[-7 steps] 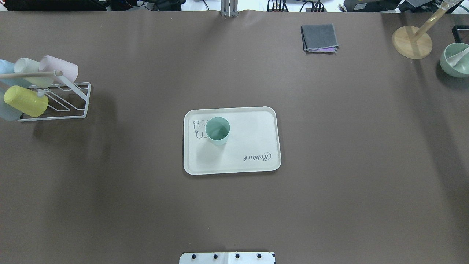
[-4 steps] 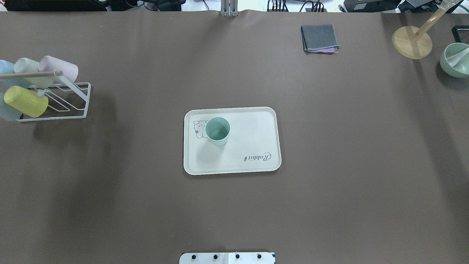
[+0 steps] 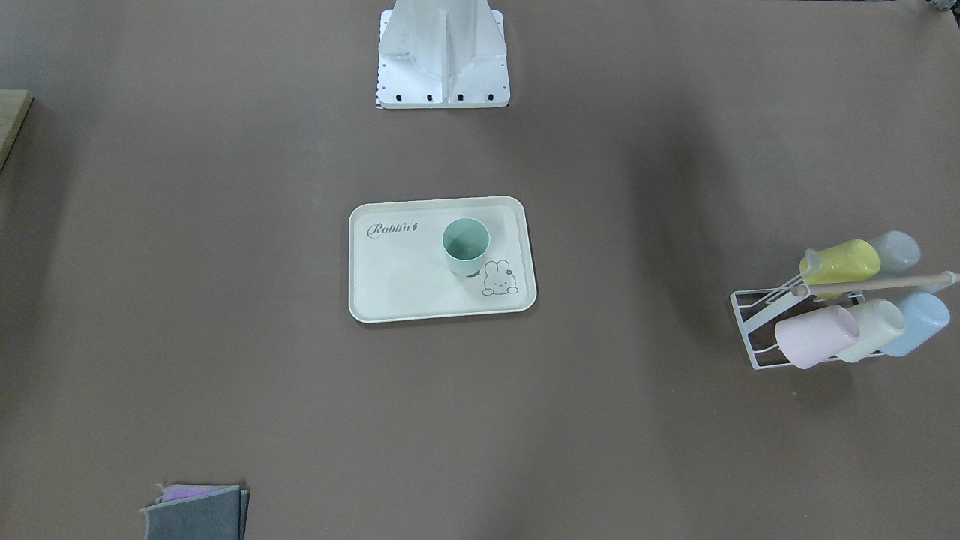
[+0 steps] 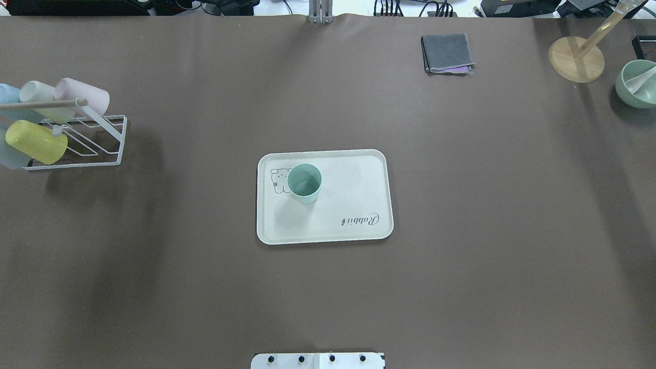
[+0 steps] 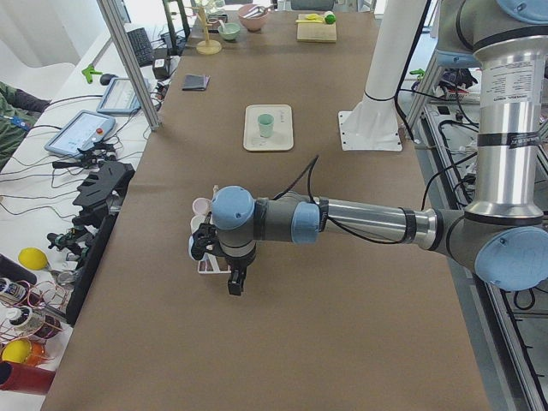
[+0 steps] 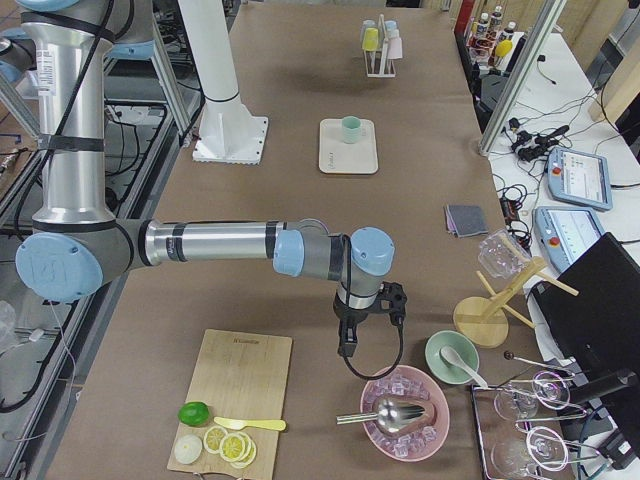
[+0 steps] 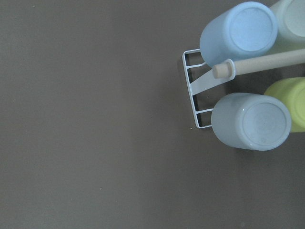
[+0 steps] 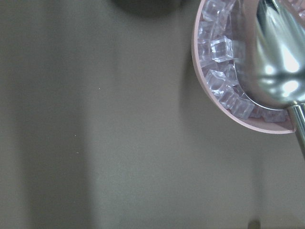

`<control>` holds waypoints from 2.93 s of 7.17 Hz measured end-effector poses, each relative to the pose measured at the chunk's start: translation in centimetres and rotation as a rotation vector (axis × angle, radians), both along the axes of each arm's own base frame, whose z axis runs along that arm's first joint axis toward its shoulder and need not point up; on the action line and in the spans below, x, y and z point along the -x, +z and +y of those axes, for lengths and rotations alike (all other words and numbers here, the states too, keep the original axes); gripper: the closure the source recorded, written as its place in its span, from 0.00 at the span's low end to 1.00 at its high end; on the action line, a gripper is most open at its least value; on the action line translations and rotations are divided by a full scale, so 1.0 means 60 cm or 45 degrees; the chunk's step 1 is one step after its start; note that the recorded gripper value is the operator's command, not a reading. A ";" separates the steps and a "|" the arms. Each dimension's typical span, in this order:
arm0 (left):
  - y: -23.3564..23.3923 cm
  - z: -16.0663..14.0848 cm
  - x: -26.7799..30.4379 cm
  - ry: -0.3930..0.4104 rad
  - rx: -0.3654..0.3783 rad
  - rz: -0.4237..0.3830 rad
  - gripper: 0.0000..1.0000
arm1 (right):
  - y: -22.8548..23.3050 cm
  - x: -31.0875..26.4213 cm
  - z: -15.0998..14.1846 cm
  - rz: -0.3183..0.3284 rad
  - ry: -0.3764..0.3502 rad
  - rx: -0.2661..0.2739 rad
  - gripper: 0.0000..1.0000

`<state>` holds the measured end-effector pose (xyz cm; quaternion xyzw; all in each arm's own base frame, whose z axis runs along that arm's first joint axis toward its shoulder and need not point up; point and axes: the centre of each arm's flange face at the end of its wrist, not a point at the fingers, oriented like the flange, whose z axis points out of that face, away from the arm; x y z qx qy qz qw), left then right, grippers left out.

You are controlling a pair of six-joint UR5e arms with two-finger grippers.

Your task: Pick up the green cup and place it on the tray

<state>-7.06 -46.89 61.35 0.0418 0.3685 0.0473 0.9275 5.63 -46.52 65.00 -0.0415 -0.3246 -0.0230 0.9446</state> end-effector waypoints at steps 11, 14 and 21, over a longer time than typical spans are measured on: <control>0.011 0.023 0.009 -0.001 -0.007 -0.097 0.02 | 0.002 0.003 0.001 -0.028 0.002 0.007 0.00; 0.010 0.022 0.008 0.001 -0.009 -0.096 0.02 | 0.003 0.003 0.001 -0.025 0.001 0.007 0.00; 0.010 0.023 0.008 0.001 -0.005 -0.096 0.02 | 0.006 0.003 0.003 -0.026 0.001 0.013 0.00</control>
